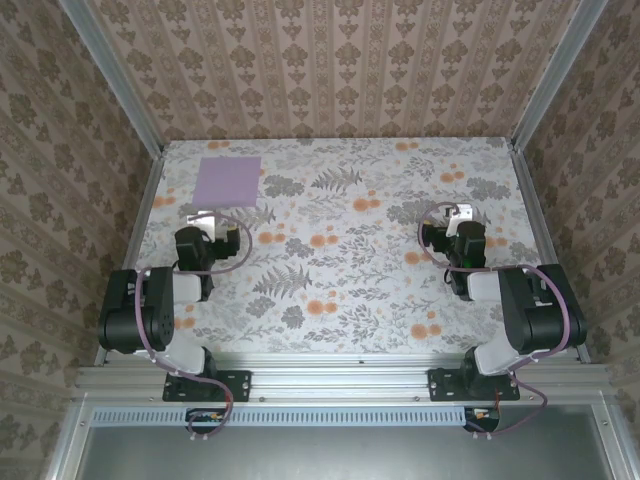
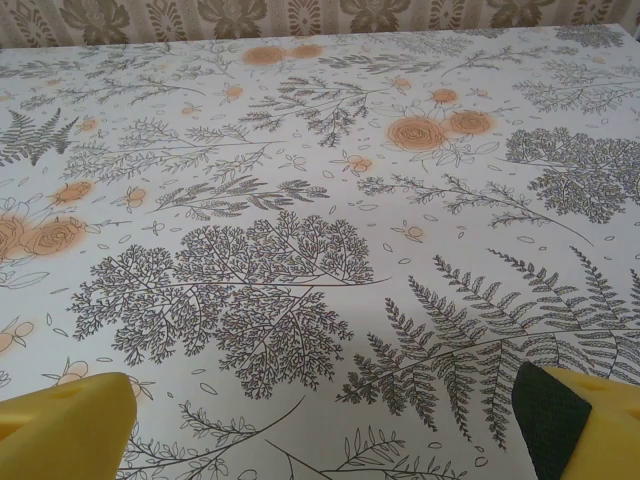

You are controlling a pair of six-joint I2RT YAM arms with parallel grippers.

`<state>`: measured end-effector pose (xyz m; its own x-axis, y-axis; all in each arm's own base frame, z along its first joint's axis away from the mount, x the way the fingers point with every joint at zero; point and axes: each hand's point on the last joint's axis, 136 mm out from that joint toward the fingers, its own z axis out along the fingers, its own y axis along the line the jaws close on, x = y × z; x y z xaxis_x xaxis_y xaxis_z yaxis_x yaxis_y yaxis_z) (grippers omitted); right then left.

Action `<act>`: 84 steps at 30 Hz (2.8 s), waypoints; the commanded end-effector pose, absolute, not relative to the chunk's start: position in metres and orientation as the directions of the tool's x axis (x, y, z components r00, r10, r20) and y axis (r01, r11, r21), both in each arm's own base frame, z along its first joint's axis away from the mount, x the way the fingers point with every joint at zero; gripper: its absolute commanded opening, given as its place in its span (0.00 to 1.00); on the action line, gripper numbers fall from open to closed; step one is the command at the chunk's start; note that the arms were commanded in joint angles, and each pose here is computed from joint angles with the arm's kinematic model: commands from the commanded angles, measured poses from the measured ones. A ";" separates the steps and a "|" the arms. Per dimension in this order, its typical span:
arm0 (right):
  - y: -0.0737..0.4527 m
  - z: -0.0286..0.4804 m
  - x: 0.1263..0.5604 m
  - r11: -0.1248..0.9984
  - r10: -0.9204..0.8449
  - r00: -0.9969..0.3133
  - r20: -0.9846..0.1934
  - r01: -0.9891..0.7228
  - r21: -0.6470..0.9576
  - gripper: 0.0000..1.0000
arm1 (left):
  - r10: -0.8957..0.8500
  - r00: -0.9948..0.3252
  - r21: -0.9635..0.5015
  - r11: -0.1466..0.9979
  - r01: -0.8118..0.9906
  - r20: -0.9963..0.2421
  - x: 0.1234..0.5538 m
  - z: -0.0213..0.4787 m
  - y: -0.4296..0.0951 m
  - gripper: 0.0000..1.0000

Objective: Fold a paper plane with a square sheet of paper (pick it up from the middle)
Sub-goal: Move the square sheet of paper to the center of the table.

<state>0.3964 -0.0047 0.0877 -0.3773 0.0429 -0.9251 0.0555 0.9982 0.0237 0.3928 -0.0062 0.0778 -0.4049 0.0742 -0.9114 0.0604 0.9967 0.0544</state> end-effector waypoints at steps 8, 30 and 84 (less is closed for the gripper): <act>-0.004 0.099 0.400 0.999 0.029 -0.341 -0.940 0.048 0.013 1.00 | 0.094 -0.353 0.071 0.994 0.077 -0.931 0.400 0.094 -0.008 1.00; 0.033 0.176 0.384 0.978 0.095 -0.352 -0.931 -0.140 0.153 1.00 | -0.030 -0.459 -0.029 1.000 -0.008 -0.888 0.383 0.156 -0.003 1.00; 0.307 0.197 0.360 0.665 -0.065 -0.682 -0.728 -0.574 0.478 1.00 | -0.109 -0.900 -0.098 0.992 -0.074 -0.422 0.570 0.049 -0.025 0.98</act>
